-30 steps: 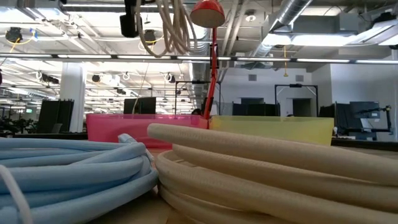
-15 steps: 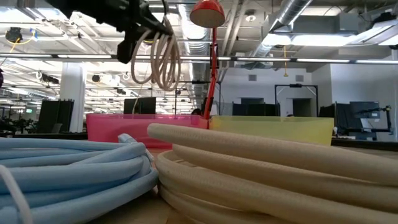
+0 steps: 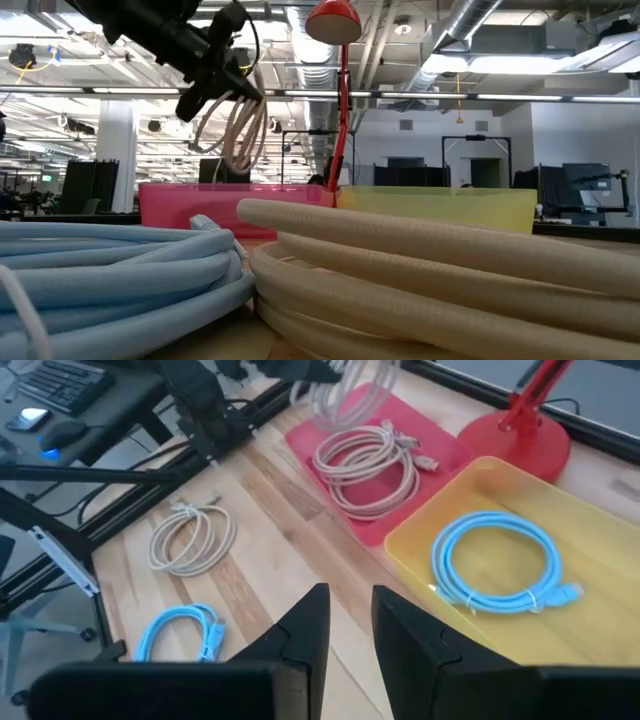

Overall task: Sort HDMI cables
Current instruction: Put the brown HDMI cable into the red bin

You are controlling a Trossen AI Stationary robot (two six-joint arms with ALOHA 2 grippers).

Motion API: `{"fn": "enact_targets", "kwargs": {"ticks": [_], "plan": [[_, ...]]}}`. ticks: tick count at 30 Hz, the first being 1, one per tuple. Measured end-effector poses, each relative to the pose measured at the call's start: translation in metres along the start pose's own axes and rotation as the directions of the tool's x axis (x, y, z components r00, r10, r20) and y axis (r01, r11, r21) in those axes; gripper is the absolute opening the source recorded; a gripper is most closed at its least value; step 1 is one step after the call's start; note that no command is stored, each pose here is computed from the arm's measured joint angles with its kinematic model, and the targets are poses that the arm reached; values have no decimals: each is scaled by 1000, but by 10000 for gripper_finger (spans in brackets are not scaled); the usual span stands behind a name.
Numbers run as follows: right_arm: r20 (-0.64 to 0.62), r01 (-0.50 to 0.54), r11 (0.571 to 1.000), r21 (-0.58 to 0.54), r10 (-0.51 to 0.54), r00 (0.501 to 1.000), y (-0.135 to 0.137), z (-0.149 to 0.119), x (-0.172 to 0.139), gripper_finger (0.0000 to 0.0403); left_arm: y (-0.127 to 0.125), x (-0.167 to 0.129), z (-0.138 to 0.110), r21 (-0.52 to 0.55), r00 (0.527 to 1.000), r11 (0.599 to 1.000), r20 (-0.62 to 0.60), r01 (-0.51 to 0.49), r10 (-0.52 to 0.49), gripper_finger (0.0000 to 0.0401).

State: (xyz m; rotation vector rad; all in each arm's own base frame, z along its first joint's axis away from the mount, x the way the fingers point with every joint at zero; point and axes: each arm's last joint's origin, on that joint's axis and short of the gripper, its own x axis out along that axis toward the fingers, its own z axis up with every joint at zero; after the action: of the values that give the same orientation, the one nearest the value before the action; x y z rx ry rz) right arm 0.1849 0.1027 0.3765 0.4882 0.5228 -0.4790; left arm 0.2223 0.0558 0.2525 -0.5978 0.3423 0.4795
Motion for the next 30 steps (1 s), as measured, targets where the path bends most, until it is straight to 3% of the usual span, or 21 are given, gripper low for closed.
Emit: {"fn": "enact_targets", "kwargs": {"ticks": [6,18,30], "plan": [[7,24,1000,-1,-24,1000,-2,-1,0,71,6,4,-10,37,994,998,-91,-60,63,14],[15,33,999,4,-33,999,-3,1,1,71,17,42,-34,92,959,985,-231,-148,166,14],[16,31,999,6,-31,999,-3,1,1,71,20,56,-42,93,950,982,-250,-167,185,20]]}}
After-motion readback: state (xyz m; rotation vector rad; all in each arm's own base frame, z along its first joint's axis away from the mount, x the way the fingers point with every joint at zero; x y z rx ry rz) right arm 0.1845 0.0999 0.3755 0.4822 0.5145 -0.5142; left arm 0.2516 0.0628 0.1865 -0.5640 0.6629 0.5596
